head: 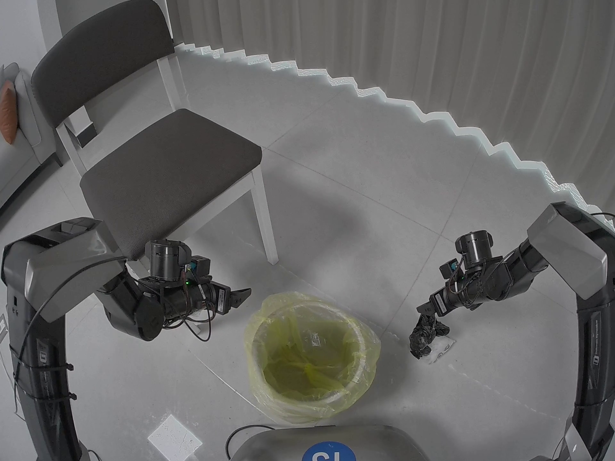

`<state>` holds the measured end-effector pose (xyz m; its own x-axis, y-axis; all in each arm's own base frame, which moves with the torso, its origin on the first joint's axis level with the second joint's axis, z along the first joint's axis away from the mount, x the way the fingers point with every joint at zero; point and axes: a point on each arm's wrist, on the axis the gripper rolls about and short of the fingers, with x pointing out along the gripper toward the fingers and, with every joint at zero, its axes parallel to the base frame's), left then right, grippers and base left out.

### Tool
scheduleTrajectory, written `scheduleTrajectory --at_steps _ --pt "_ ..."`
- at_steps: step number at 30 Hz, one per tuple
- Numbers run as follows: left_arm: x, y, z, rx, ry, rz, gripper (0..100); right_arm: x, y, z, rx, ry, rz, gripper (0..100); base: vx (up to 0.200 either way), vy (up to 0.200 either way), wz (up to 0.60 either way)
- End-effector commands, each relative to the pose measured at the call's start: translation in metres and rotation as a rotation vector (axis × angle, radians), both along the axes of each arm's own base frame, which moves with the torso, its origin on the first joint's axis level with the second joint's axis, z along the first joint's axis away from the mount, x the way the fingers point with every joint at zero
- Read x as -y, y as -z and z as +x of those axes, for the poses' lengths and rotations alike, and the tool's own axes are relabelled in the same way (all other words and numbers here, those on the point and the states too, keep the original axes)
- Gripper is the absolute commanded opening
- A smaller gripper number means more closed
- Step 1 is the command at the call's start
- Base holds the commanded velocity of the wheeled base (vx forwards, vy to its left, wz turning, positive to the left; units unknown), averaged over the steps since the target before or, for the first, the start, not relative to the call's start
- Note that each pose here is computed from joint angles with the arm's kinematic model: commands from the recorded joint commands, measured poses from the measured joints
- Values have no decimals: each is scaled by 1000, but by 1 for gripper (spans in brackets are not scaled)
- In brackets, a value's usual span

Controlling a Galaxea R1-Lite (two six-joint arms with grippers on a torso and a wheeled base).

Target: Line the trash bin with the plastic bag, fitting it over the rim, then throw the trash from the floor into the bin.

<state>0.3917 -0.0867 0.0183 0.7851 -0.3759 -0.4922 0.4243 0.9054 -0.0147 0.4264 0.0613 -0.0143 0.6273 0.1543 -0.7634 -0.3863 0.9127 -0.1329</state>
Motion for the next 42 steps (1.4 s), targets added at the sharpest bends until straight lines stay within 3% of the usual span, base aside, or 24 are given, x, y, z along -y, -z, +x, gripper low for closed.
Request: scheduleTrajectory --at_steps 1,12,22,42 --pt "-6 -21 -15 18 -16 -20 100 10 18 13 -20 29 -5 100 0 0 0" --pt "-13 -22 -26 36 -36 -35 100 18 33 46 -74 64 -28 100 0 0 0" --pt "-15 -23 -27 35 -43 -34 100 13 40 43 -115 52 -32 100 0 0 0" --pt "-13 -17 -26 21 -42 -27 100 -1 46 65 -108 69 -8 100 0 0 0"
